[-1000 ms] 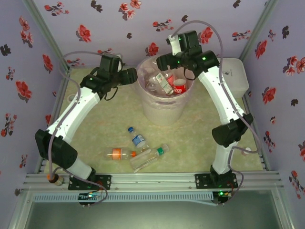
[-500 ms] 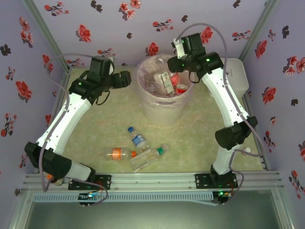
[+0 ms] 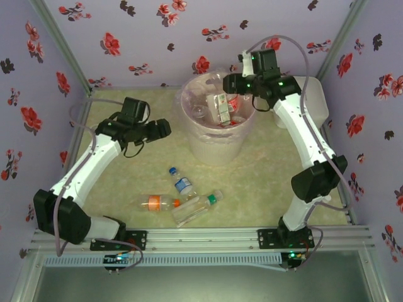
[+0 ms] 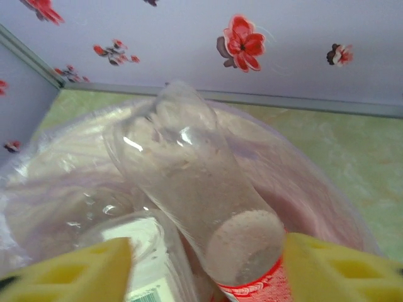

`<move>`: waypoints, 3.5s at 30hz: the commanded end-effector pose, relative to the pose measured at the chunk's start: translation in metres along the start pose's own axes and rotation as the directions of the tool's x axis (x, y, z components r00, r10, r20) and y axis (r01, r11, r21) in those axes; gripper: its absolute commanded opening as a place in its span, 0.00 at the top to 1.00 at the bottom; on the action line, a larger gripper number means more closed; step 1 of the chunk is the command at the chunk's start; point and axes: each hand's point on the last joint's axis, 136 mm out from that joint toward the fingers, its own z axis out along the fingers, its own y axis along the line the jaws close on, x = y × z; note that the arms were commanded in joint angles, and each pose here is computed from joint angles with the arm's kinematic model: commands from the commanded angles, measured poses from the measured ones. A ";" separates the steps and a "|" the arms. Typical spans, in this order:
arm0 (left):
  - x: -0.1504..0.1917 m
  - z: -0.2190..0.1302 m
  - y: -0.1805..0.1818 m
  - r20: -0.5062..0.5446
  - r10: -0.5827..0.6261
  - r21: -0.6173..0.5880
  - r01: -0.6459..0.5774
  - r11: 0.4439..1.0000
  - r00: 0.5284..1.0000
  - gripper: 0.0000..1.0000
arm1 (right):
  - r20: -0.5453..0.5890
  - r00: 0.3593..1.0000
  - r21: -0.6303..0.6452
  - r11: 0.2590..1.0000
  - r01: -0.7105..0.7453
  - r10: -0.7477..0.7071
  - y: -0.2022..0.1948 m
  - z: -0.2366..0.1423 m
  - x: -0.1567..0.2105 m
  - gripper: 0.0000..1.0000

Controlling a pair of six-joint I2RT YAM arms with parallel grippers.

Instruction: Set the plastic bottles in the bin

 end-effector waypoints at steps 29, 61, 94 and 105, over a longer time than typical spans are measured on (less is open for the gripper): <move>0.186 0.064 0.000 -0.331 -0.388 -0.144 0.361 0.922 0.860 0.07 | 0.146 0.983 0.129 0.983 -0.128 0.109 -0.050 -0.108 0.025 0.02; 0.145 0.076 -0.025 -0.363 -0.309 -0.054 0.311 0.949 0.879 0.16 | 0.247 0.957 0.127 0.974 -0.185 0.150 -0.064 -0.133 0.012 0.02; 0.144 0.046 0.005 -0.262 -0.130 -0.138 0.096 0.986 0.956 0.58 | 0.339 0.920 -0.024 0.979 -0.201 0.197 -0.032 -0.163 -0.018 0.07; -0.047 -0.115 -0.038 0.345 0.174 -0.047 -0.168 0.985 0.922 0.81 | 0.255 0.963 -0.244 0.969 -0.020 0.085 0.062 -0.149 -0.042 0.19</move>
